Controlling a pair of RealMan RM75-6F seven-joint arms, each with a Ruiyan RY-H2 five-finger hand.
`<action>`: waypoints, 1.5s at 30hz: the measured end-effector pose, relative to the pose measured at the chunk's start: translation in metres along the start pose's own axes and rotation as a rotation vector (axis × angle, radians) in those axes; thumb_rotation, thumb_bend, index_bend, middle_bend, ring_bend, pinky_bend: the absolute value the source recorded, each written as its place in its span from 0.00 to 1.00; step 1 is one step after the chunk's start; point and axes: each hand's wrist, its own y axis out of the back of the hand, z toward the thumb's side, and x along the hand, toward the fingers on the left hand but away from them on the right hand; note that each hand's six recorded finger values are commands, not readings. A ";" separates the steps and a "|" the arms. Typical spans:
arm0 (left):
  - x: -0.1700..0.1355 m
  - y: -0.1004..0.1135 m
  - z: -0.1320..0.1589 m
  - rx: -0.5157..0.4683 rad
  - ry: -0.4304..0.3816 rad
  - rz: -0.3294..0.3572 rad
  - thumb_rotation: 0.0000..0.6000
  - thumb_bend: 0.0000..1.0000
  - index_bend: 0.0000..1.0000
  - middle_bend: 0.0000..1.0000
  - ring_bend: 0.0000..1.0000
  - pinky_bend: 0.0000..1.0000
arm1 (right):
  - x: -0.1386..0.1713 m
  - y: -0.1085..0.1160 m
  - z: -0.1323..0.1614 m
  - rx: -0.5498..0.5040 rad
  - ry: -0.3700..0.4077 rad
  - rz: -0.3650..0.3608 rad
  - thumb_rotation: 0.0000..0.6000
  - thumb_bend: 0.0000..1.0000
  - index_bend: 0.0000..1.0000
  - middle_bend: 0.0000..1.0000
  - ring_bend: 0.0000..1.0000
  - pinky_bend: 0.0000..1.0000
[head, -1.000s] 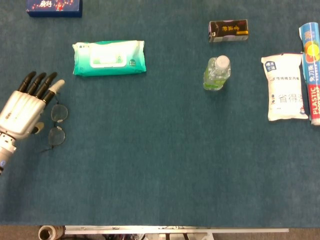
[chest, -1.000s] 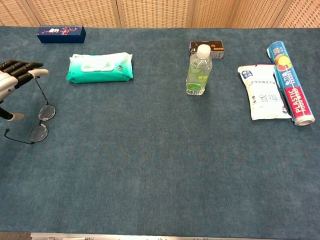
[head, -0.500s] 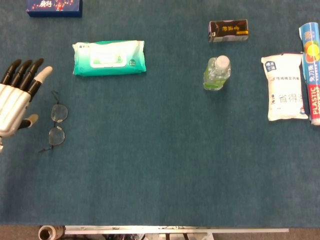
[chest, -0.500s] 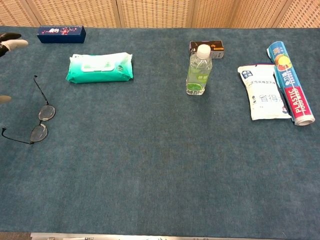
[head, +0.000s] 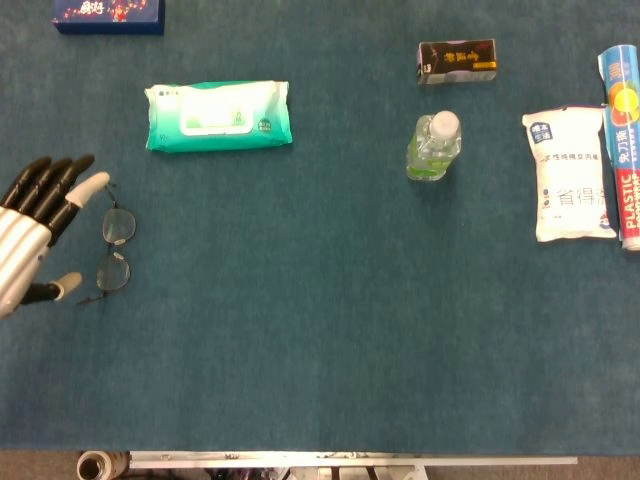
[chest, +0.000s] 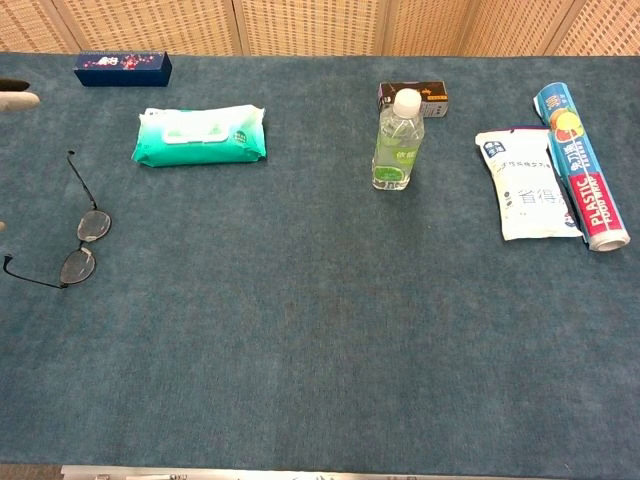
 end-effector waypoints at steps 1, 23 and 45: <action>-0.001 -0.001 -0.001 0.003 0.003 -0.003 1.00 0.00 0.00 0.00 0.00 0.03 | 0.000 0.000 0.000 0.001 0.001 0.000 1.00 0.01 0.14 0.20 0.17 0.33; -0.013 -0.041 -0.029 0.046 0.078 -0.048 1.00 0.00 0.00 0.00 0.00 0.03 | -0.001 0.001 0.001 -0.003 0.002 -0.004 1.00 0.01 0.14 0.20 0.17 0.33; -0.017 -0.057 -0.015 -0.046 0.057 -0.041 1.00 0.00 0.00 0.00 0.00 0.03 | 0.000 0.003 0.001 -0.010 -0.001 -0.010 1.00 0.01 0.14 0.20 0.17 0.33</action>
